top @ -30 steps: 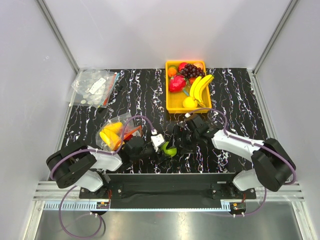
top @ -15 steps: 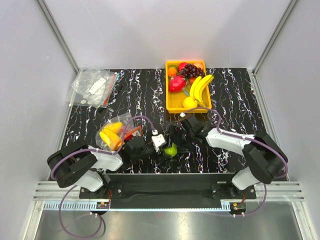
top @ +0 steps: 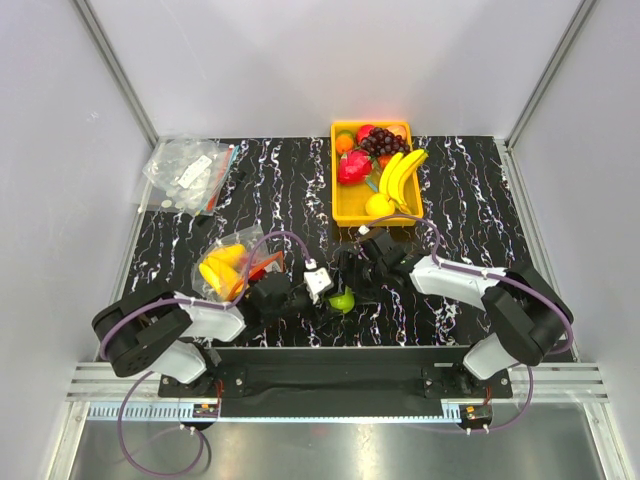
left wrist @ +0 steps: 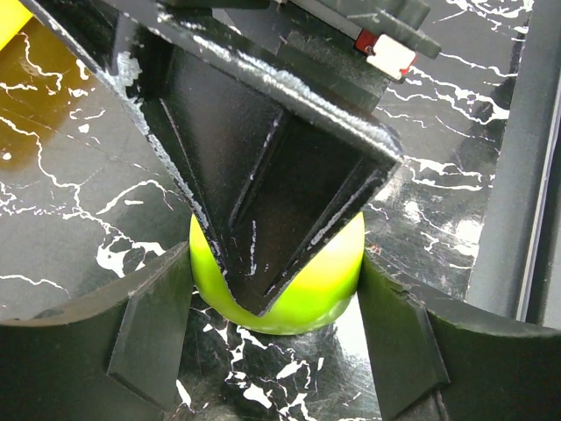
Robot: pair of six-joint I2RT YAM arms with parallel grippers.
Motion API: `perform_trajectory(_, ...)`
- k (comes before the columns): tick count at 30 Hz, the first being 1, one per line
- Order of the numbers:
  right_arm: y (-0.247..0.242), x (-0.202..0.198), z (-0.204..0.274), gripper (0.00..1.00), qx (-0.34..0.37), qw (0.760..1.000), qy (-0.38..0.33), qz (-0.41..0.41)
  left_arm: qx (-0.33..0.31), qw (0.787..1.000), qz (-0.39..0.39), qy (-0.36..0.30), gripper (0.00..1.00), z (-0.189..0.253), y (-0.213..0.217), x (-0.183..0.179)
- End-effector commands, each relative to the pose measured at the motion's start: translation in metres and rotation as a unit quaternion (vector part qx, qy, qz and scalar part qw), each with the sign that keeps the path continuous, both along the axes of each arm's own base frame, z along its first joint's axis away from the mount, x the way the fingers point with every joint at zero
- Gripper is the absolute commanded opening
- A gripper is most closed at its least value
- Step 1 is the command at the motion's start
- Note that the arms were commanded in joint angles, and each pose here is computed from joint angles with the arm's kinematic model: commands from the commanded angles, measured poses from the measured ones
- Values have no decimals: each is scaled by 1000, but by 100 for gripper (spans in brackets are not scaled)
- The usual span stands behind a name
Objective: Place the food in the zip-top bag and seal the zipper
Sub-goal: Pick up the fake fruit from the center of the board.
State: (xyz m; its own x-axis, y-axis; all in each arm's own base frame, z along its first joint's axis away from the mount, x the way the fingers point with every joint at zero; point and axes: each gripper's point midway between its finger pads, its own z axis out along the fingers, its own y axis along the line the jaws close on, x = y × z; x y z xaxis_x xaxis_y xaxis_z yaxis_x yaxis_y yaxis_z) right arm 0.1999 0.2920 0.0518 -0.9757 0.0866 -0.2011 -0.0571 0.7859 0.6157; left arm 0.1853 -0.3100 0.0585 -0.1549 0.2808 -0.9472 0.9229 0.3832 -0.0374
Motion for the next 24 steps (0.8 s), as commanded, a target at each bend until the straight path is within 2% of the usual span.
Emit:
perform_trajectory(1, 3, 5, 14, 46, 0, 1000, -23, 2, -58, 997, -14, -50, 48, 58, -21, 8)
perform_trajectory(2, 1, 5, 15, 46, -2, 1000, -27, 0, -49, 998, -19, -40, 58, 56, -20, 5)
perform_trajectory(4, 1, 7, 16, 46, -3, 1000, -31, -3, -60, 997, -25, -49, 69, 74, -22, 2)
perform_trajectory(5, 0, 7, 16, 46, -5, 999, -32, -2, -47, 998, -28, -40, 82, 71, -19, -1)
perform_trajectory(8, 0, 8, 18, 46, -5, 999, -35, -4, -49, 997, -23, -49, 87, 86, -15, -4)
perform_trajectory(9, 0, 8, 19, 46, -5, 999, -36, -3, -41, 998, -17, -45, 98, 84, -10, -4)
perform_trajectory(15, -1, 9, 25, 45, -3, 999, -43, -5, -35, 999, 7, -35, 99, 97, 3, -6)
perform_trajectory(18, -1, 9, 32, 45, 1, 999, -48, -4, -62, 997, 24, -29, 99, 119, 9, -8)
perform_trajectory(19, -1, 10, 35, 45, 4, 999, -53, -4, -90, 995, 38, -18, 99, 137, 11, -9)
perform_trajectory(21, 2, 8, 45, 44, 16, 998, -60, 5, -76, 993, 95, 5, 99, 140, 26, 0)
perform_trajectory(22, 3, 9, 50, 43, 23, 998, -66, 8, -105, 987, 118, 11, 99, 175, 28, 3)
perform_trajectory(23, 4, 7, 58, 41, 32, 996, -76, 14, -55, 987, 144, 53, 99, 159, 42, -1)
perform_trajectory(24, 6, 5, 63, 41, 39, 996, -82, 23, -48, 974, 213, 57, 99, 172, 59, 13)
